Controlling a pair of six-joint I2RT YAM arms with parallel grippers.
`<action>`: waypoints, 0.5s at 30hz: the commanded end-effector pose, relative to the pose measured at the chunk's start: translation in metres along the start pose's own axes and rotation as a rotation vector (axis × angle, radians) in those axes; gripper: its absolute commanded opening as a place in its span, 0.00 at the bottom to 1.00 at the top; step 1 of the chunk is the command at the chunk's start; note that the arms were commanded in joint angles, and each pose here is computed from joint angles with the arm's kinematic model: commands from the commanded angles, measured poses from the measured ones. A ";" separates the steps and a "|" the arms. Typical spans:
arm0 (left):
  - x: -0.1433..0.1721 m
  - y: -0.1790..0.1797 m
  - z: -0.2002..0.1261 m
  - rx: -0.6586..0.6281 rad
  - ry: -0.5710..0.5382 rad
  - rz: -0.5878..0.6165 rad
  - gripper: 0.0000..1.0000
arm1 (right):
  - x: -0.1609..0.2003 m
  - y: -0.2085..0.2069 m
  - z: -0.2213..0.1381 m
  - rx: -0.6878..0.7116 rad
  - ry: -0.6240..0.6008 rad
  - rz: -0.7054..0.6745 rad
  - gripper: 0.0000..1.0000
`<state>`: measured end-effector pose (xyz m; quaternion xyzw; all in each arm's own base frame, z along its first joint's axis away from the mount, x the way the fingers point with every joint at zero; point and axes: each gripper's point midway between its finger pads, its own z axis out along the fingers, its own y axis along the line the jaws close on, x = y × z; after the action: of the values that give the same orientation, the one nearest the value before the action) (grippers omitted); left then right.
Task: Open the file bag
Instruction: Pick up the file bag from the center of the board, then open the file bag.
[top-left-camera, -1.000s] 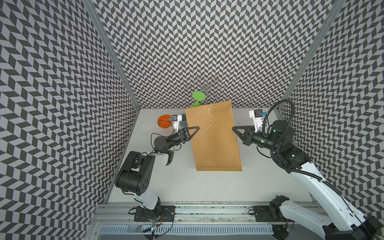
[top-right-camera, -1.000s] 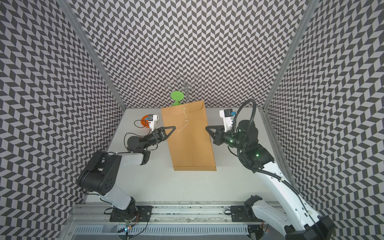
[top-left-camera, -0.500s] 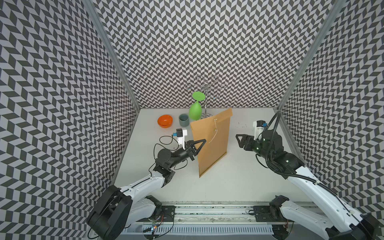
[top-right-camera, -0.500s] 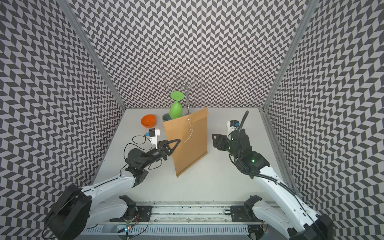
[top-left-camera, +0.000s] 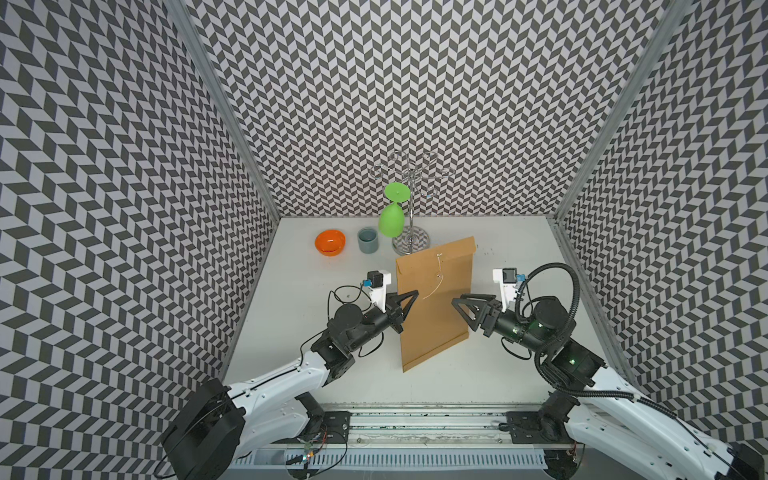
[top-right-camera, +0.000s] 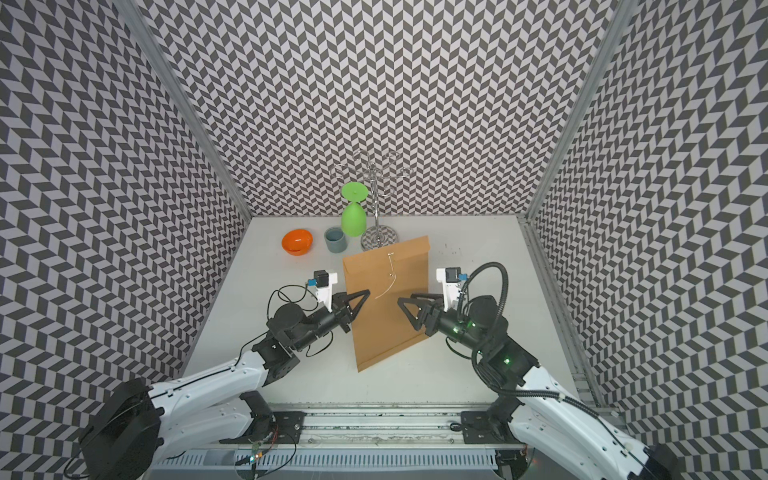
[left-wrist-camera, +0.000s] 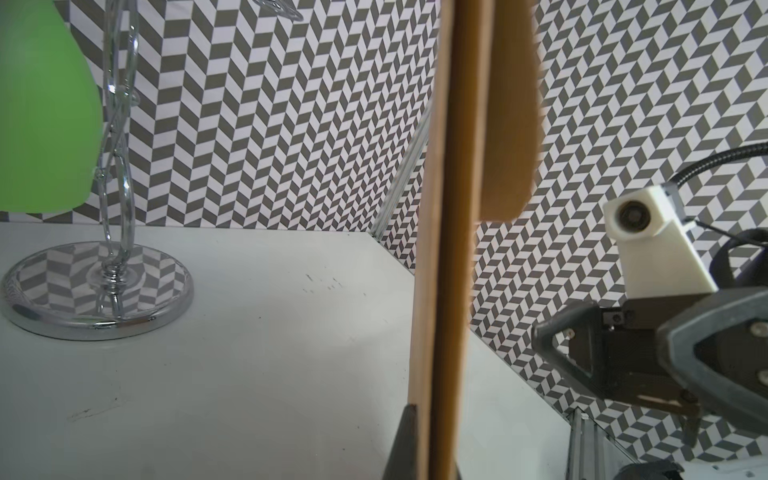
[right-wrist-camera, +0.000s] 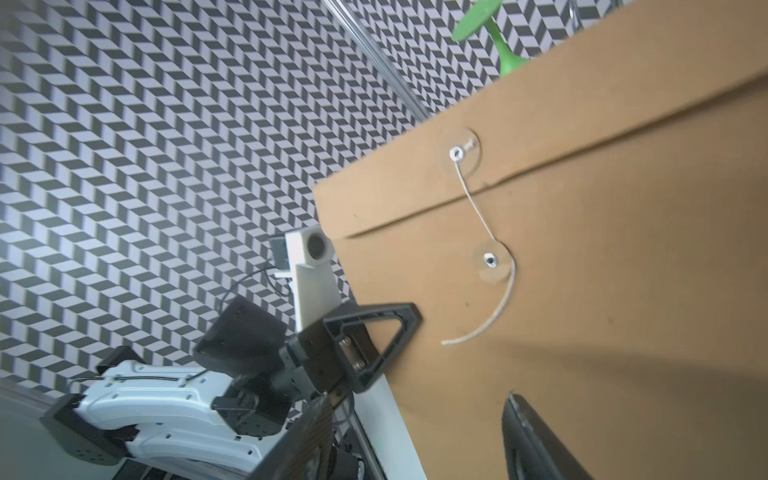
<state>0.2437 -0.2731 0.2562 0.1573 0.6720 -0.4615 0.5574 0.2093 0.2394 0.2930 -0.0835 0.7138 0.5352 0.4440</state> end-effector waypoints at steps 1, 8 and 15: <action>-0.022 -0.012 -0.001 0.003 -0.046 0.041 0.00 | -0.006 0.016 0.004 -0.092 -0.037 0.025 0.64; -0.029 -0.030 -0.006 0.049 -0.055 0.067 0.00 | 0.000 0.022 0.018 -0.110 -0.020 0.052 0.55; -0.026 -0.047 -0.010 0.071 -0.060 0.131 0.00 | 0.014 0.020 0.029 -0.094 0.002 0.071 0.55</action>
<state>0.2164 -0.2822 0.2773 0.1973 0.6497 -0.4582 0.5736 0.2026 0.2753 0.2726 -0.0887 0.7201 0.5635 0.3950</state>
